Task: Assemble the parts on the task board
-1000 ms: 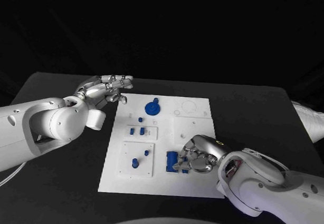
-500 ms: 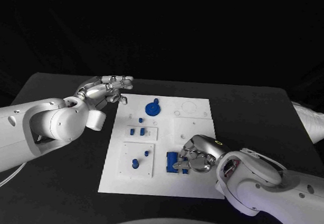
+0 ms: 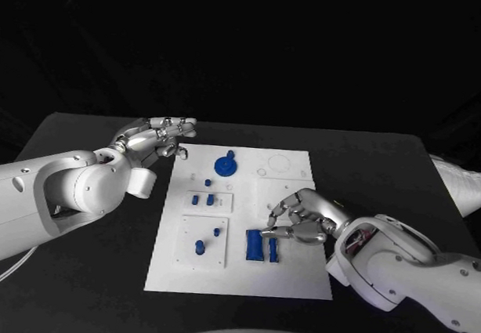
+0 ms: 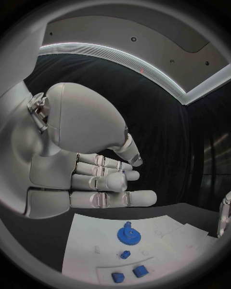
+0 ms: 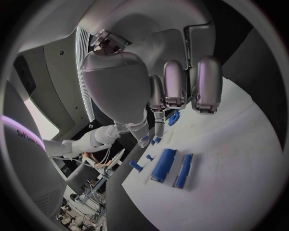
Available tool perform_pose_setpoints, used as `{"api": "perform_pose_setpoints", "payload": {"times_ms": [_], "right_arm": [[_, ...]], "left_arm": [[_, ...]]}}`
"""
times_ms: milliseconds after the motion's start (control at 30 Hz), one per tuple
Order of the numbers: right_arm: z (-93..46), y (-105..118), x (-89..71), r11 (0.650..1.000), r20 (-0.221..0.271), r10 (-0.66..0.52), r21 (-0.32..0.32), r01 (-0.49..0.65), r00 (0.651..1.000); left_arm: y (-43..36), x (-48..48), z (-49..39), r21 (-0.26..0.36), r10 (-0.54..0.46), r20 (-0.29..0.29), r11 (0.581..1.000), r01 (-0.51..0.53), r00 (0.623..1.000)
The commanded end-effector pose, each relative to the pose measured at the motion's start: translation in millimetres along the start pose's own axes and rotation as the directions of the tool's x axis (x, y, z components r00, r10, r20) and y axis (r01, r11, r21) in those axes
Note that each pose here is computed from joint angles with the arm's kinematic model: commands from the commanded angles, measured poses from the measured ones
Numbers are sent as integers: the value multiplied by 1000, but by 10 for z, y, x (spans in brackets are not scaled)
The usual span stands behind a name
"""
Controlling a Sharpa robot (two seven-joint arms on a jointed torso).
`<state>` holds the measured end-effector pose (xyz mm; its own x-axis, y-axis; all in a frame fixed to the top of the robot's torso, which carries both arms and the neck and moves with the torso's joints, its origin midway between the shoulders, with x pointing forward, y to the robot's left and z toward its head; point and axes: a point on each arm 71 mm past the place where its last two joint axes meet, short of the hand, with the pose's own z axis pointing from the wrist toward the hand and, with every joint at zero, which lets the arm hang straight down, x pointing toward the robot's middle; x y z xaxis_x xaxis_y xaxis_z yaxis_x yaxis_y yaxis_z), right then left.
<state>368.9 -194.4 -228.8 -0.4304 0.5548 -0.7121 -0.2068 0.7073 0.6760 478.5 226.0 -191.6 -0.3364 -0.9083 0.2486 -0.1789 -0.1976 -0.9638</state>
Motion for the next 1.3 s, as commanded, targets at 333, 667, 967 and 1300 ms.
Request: {"api": "perform_pose_setpoints", "payload": {"times_ms": [333,667,967,1300], "right_arm": [[520,-430,-597,762,189,647,-126,-635,739],[974,-810,-823,656,256,752,-194,-730,608],[1059,-909,-849,691,310,713,-158,-706,629],[1023,-683,-729,682,343,719,-180,-709,604]], "left_arm": [[118,-101,207,26,-20,42,999,19,999],[238,-203,447,63,-20,120,998,12,993],[331,-189,526,37,-7,132,999,2,991],[377,-86,423,47,41,184,998,-51,982]]}}
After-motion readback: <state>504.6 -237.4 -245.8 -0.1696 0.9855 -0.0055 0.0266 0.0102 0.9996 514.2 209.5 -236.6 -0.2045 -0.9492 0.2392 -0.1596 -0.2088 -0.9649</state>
